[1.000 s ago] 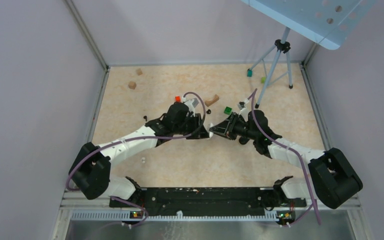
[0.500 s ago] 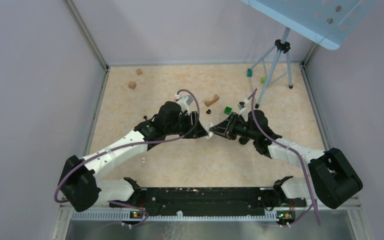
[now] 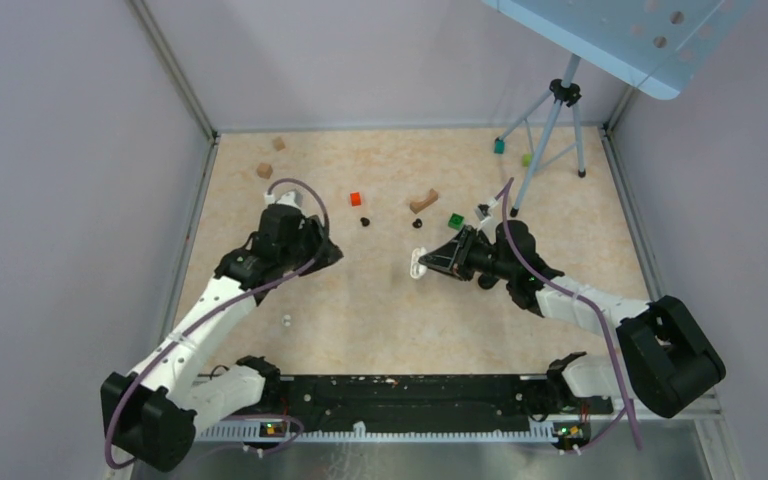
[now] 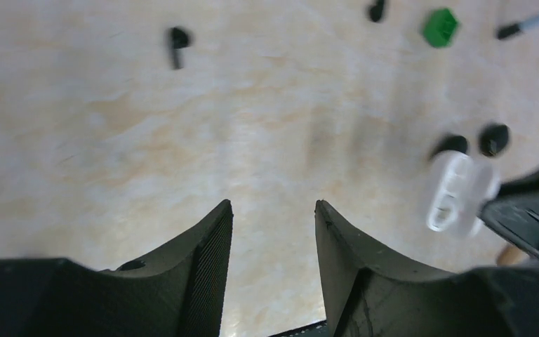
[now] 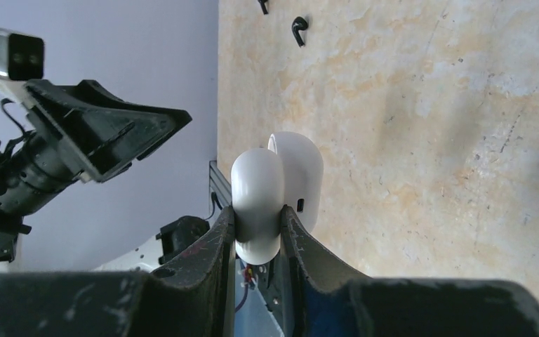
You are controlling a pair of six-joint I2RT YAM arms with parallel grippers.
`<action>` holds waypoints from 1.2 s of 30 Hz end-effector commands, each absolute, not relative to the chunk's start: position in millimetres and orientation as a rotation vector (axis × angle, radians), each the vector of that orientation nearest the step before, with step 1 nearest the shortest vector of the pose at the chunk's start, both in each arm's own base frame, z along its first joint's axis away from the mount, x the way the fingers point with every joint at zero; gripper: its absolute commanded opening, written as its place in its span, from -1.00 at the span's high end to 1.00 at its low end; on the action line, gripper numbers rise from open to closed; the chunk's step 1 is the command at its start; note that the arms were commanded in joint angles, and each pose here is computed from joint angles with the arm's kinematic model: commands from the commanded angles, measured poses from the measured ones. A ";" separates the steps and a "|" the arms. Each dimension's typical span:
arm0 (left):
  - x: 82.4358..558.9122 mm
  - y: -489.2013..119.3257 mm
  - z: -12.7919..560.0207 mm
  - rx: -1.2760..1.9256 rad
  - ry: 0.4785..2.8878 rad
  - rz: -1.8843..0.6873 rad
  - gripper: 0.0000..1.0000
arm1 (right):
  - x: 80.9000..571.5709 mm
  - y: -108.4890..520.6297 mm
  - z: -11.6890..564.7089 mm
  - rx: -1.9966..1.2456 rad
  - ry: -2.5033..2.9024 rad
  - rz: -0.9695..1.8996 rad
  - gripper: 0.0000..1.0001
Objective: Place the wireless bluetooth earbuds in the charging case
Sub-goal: Move the left earbud to the center of the board.
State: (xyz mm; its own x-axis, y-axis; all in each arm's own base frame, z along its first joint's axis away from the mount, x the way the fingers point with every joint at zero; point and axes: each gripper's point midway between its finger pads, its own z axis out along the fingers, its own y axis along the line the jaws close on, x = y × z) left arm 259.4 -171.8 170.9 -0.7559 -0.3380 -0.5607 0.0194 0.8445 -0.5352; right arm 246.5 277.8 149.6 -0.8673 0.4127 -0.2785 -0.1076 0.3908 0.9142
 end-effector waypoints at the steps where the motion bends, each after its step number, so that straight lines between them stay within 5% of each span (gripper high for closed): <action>1: 229.4 -89.4 129.6 -0.575 2.469 -0.270 -0.04 | 250.7 282.4 165.6 0.195 2.133 1.510 1.00; 13: 173.3 -27.2 72.4 -1.124 2.579 0.050 0.03 | 250.9 285.4 168.1 0.177 2.128 1.527 1.00; 28: 180.6 -20.2 54.5 -1.280 2.512 -0.090 0.08 | 249.6 291.9 161.2 0.156 2.146 1.573 1.00; 36: 192.2 -53.1 42.9 -1.139 2.584 -0.365 0.12 | 251.3 287.6 165.2 0.160 2.150 1.525 1.00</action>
State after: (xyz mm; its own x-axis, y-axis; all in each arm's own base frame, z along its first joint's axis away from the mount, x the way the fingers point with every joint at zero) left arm 174.8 -33.8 39.4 -0.5979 -0.7785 -0.1908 -0.7462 0.6275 -0.2222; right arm 241.3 283.9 135.4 -0.8992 0.3607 -0.2475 -0.0962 0.3889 0.9162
